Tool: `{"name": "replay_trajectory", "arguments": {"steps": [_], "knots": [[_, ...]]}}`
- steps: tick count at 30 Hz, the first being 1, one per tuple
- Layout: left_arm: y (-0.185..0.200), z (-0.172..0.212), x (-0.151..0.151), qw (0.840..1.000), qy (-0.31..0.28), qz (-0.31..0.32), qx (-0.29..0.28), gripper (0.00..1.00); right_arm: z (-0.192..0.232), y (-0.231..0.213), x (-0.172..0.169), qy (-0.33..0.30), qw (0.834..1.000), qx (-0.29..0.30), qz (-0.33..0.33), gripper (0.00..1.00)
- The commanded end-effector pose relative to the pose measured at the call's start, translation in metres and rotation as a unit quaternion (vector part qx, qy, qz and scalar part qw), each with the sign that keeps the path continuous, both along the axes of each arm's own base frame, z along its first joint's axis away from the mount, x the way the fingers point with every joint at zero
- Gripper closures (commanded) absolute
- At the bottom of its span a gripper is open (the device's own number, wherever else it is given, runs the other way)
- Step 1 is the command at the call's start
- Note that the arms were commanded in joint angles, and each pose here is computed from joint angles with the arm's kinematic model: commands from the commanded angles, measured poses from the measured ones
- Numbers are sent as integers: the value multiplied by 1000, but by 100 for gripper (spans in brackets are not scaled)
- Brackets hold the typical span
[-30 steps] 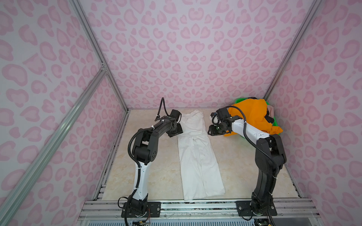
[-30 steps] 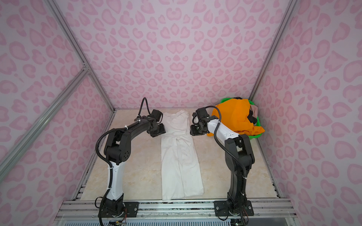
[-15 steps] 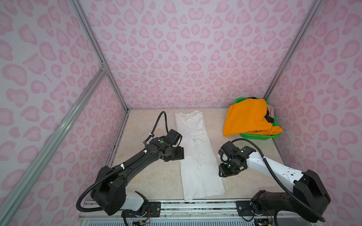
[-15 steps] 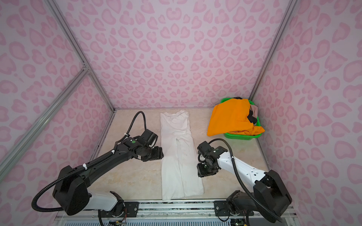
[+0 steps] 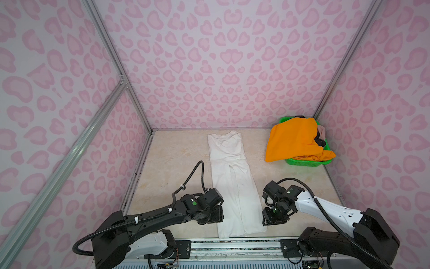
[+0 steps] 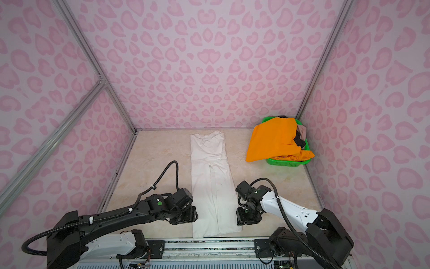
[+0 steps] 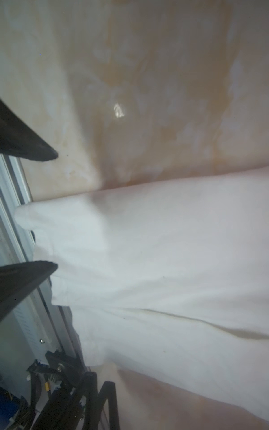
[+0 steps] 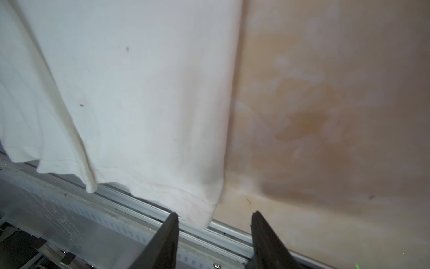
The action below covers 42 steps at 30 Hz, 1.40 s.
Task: Fold and stack the mixed laundry pile
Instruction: 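Lift the far end with both grippers and carry it toward the robot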
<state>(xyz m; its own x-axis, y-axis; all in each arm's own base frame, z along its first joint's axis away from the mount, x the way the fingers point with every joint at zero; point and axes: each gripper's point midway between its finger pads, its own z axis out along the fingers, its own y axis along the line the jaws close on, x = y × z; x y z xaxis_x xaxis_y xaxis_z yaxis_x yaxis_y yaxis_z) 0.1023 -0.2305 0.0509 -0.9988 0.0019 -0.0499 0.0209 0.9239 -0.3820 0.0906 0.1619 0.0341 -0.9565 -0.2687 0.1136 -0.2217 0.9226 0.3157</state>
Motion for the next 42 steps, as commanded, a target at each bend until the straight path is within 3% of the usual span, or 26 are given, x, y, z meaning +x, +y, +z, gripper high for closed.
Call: {"name": "replay_trajectory", "arguments": {"steps": [1,16,26,35,38,42], "knots": [[-17,-5,-6,999,20,24,-37,32,-4,6,-5,18,1000,15,-1,49],[-22,-22,-52,997,49,33,-45,46,-16,13,-14,44,998,37,-1,49],[-9,-35,-52,997,48,59,-23,63,-23,6,-21,47,998,35,-17,53],[-3,-43,-48,997,36,72,-15,69,-20,0,-13,24,999,17,-24,57],[-4,-45,-50,997,41,66,-9,75,-21,-1,-11,17,999,12,-26,62],[-3,-43,-51,998,41,57,1,84,-20,-5,-9,10,1000,0,-21,78]]}}
